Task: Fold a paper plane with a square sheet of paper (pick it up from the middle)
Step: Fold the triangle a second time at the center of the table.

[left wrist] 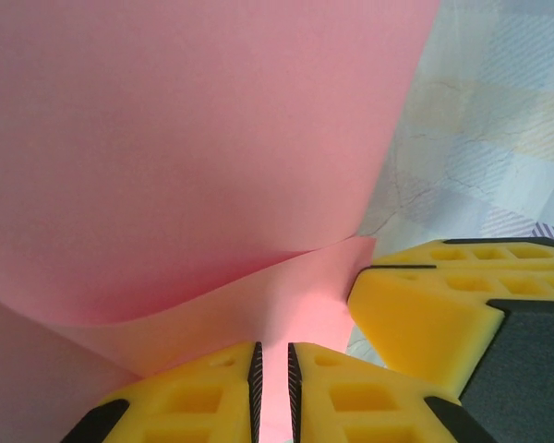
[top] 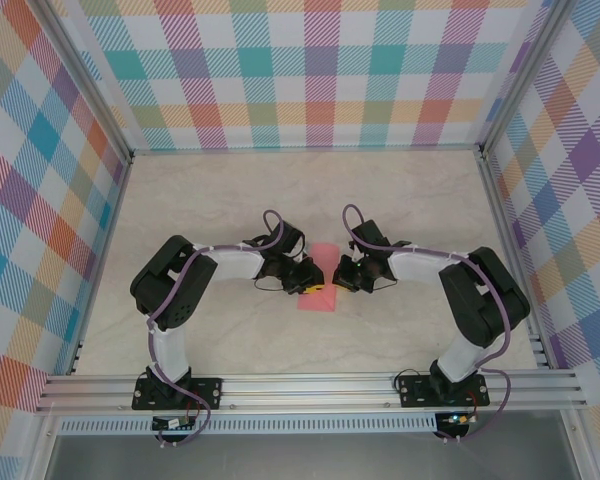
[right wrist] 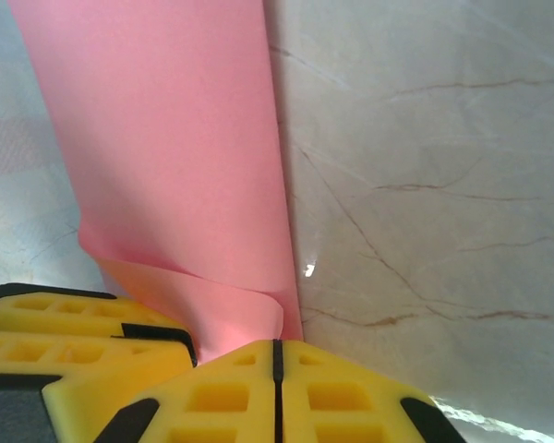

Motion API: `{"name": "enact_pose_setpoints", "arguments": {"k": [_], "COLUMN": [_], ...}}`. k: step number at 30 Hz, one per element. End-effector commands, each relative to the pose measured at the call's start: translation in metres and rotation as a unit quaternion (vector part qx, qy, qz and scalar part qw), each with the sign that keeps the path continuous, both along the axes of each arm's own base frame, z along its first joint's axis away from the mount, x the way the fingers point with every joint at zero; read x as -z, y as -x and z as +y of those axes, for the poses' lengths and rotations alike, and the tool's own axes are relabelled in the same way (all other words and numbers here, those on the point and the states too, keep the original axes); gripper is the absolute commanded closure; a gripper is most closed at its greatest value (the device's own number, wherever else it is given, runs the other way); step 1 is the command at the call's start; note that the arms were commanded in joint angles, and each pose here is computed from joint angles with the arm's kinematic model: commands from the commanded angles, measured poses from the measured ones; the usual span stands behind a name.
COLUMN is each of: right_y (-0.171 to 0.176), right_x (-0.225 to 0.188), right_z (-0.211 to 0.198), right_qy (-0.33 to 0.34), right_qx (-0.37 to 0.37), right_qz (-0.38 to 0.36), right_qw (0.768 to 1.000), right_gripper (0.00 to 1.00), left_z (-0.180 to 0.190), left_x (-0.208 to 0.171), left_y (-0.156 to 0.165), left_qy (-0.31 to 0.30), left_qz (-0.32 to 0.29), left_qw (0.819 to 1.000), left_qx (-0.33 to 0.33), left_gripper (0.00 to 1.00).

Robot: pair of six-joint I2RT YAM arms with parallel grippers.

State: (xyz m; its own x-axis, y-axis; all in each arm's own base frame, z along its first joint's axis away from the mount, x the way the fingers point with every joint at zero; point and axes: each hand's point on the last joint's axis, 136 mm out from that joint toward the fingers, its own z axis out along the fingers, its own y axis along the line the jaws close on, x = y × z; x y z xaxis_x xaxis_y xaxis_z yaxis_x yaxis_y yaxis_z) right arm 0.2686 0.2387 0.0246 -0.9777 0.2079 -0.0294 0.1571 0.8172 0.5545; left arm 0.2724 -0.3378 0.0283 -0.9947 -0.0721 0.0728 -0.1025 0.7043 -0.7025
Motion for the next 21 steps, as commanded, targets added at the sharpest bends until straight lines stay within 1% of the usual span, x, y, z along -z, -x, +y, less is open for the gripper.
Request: {"name": "enact_pose_setpoints", "arguments": {"k": [1,16,21], "right_y": [0.006,0.003,0.000], "right_x": [-0.002,0.011,0.009], "right_z": [-0.005,-0.001,0.000], "right_qy": [0.008,0.014,0.016], "right_qx": [-0.004,-0.009,-0.010], "right_qz": [-0.004,0.013,0.011], "right_qw": [1.000,1.000,1.000], "right_gripper": [0.91,0.89,0.88], "left_z": [-0.002,0.004,0.006], "left_x": [0.005,0.015,0.018], "left_y": [0.004,0.008,0.009], "left_qy": [-0.006,-0.025,-0.032], "left_qz": [0.008,0.022,0.027], "left_qw": [1.000,0.999,0.999], "left_qx": [0.011,0.008,0.007], "left_gripper": [0.82,0.82,0.82]}}
